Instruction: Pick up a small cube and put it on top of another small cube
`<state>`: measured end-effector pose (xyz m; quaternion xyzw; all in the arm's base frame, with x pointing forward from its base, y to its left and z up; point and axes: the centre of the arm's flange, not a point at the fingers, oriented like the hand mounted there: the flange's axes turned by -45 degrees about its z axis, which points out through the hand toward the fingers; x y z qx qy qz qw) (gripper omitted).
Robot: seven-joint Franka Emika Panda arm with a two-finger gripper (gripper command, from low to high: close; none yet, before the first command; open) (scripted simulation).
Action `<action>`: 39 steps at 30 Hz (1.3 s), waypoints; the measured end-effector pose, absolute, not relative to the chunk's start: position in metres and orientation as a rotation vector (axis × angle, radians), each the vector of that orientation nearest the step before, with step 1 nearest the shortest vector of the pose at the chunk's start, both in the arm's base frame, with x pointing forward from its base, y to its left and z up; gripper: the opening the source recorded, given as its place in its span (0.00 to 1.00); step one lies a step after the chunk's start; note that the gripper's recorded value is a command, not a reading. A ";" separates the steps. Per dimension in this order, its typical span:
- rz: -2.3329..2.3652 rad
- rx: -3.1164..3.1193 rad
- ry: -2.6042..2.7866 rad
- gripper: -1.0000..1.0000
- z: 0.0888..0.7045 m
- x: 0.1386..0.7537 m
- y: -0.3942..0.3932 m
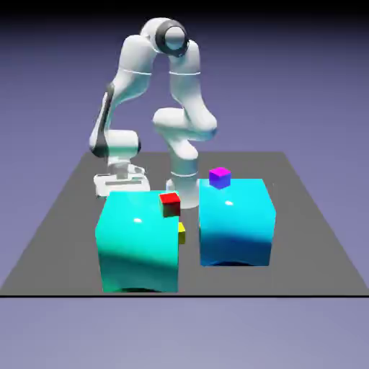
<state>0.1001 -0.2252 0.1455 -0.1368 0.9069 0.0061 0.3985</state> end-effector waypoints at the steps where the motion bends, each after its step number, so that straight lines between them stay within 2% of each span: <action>1: 0.010 -0.250 2.293 0.50 0.142 0.094 -0.222; 14: 0.046 -0.097 2.261 0.50 0.089 0.131 -0.202; 15: 0.046 -0.097 2.260 0.00 0.086 0.133 -0.201; 28: 0.041 -0.092 2.260 0.00 0.138 0.094 -0.204; 39: -0.072 -0.911 2.106 0.00 0.165 0.105 -0.239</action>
